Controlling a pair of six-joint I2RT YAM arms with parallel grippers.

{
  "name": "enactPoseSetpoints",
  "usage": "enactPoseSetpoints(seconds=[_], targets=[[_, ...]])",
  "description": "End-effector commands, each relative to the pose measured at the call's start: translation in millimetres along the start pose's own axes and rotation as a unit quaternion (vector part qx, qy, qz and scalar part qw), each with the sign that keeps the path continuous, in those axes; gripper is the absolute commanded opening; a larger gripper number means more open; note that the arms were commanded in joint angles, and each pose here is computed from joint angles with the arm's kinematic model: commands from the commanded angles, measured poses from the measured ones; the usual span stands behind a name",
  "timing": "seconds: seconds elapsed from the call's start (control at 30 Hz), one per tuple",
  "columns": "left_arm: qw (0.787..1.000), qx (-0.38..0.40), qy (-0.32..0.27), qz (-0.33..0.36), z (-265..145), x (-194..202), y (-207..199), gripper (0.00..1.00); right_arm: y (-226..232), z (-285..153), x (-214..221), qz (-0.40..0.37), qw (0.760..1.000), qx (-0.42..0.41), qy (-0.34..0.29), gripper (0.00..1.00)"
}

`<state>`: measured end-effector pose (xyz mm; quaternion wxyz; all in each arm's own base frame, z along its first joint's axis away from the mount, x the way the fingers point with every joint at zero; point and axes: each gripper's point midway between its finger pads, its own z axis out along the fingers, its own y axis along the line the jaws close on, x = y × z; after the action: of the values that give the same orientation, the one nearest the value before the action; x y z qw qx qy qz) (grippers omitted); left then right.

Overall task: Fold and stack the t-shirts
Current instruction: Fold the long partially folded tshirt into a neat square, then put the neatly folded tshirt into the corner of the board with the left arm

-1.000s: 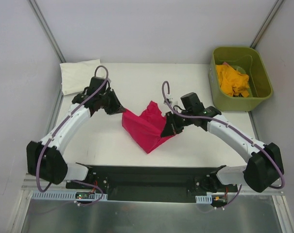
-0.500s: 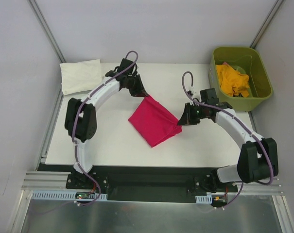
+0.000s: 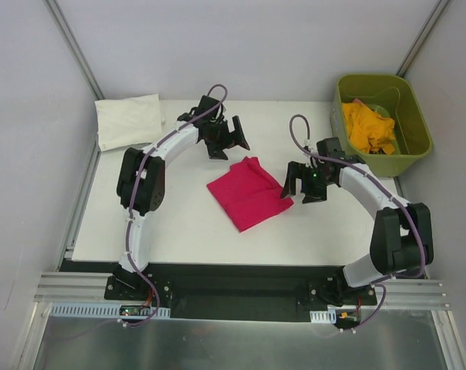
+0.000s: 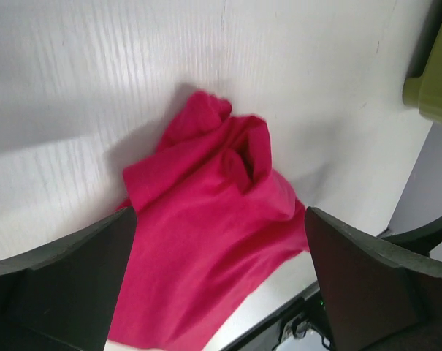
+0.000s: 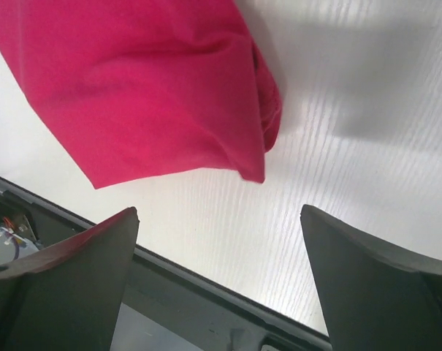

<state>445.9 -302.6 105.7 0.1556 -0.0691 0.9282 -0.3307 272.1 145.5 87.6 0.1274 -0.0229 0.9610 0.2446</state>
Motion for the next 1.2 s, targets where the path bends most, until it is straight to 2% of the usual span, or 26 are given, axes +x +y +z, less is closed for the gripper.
enactPoseSetpoints(seconds=[0.0,0.07,0.1,0.17,0.2,0.23,0.4,0.43,0.57,0.67,0.7,0.73,0.77,0.87,0.93,1.0,1.03,1.07,1.17], targets=[[0.999,0.012,-0.027,0.035,-53.0,11.4,-15.0,0.99,19.4,-35.4,-6.6,-0.051,0.997,0.038,-0.049,0.96],[0.999,0.012,-0.033,0.037,-69.2,19.4,-16.0,0.99,35.4,-39.0,-4.7,-0.061,0.996,0.013,-0.059,0.97],[0.999,-0.004,-0.022,0.029,-66.5,31.9,-1.4,0.99,44.5,-38.2,-6.0,-0.065,0.996,-0.007,-0.061,0.97],[0.999,-0.011,-0.027,0.028,-78.9,42.3,3.8,0.99,77.0,-33.0,-13.7,-0.066,0.993,-0.065,-0.067,0.97],[0.999,-0.030,-0.014,0.017,-77.0,57.4,21.6,0.99,86.5,-29.1,-16.1,-0.071,0.992,-0.076,-0.065,0.97],[0.999,-0.036,-0.030,0.017,-88.3,58.2,23.3,0.99,94.2,-25.0,-18.8,-0.077,0.992,-0.080,-0.063,0.96],[0.997,-0.072,-0.037,0.003,-112.5,93.7,59.9,0.99,140.9,16.0,-45.6,-0.117,0.987,-0.104,-0.030,0.96],[0.996,-0.071,-0.060,0.004,-127.5,92.1,60.1,0.99,143.2,25.1,-50.4,-0.115,0.988,-0.104,-0.024,0.96],[0.991,-0.093,-0.092,-0.009,-150.4,104.9,86.0,0.99,143.2,62.4,-83.3,-0.114,0.989,-0.087,-0.026,0.97],[0.991,-0.093,-0.095,-0.021,-157.8,113.9,96.9,0.99,125.4,93.1,-122.0,-0.113,0.992,-0.046,-0.040,0.96],[0.991,-0.094,-0.093,-0.021,-158.0,116.4,98.6,0.99,132.7,87.8,-150.2,-0.120,0.989,-0.046,-0.072,0.97],[0.991,-0.091,-0.095,-0.019,-159.1,116.4,97.6,0.99,115.1,110.6,-157.8,-0.110,0.992,-0.022,-0.063,0.96],[0.991,-0.090,-0.095,-0.018,-159.0,116.2,97.3,1.00,110.0,113.0,-170.1,-0.111,0.991,-0.016,-0.067,0.97],[0.991,-0.095,-0.094,-0.009,-155.6,108.5,95.9,0.99,113.5,108.2,-205.7,-0.136,0.987,0.010,-0.081,0.96],[0.993,-0.082,-0.080,-0.004,-149.7,103.6,87.7,0.99,121.2,95.3,-209.0,-0.145,0.985,0.004,-0.089,0.97],[0.995,-0.074,-0.069,0.000,-142.4,96.6,81.1,0.99,126.5,80.3,-205.9,-0.151,0.983,0.001,-0.101,0.97],[0.995,-0.074,-0.063,0.001,-138.9,95.1,80.7,0.99,114.5,86.1,-191.2,-0.145,0.986,0.008,-0.086,0.97],[0.996,-0.067,-0.065,0.005,-138.4,87.3,73.9,0.99,127.2,54.7,-192.6,-0.157,0.981,-0.002,-0.113,0.97],[0.997,-0.053,-0.054,0.017,-125.5,70.9,60.6,0.99,129.1,17.7,-160.9,-0.171,0.978,-0.012,-0.119,0.96]])
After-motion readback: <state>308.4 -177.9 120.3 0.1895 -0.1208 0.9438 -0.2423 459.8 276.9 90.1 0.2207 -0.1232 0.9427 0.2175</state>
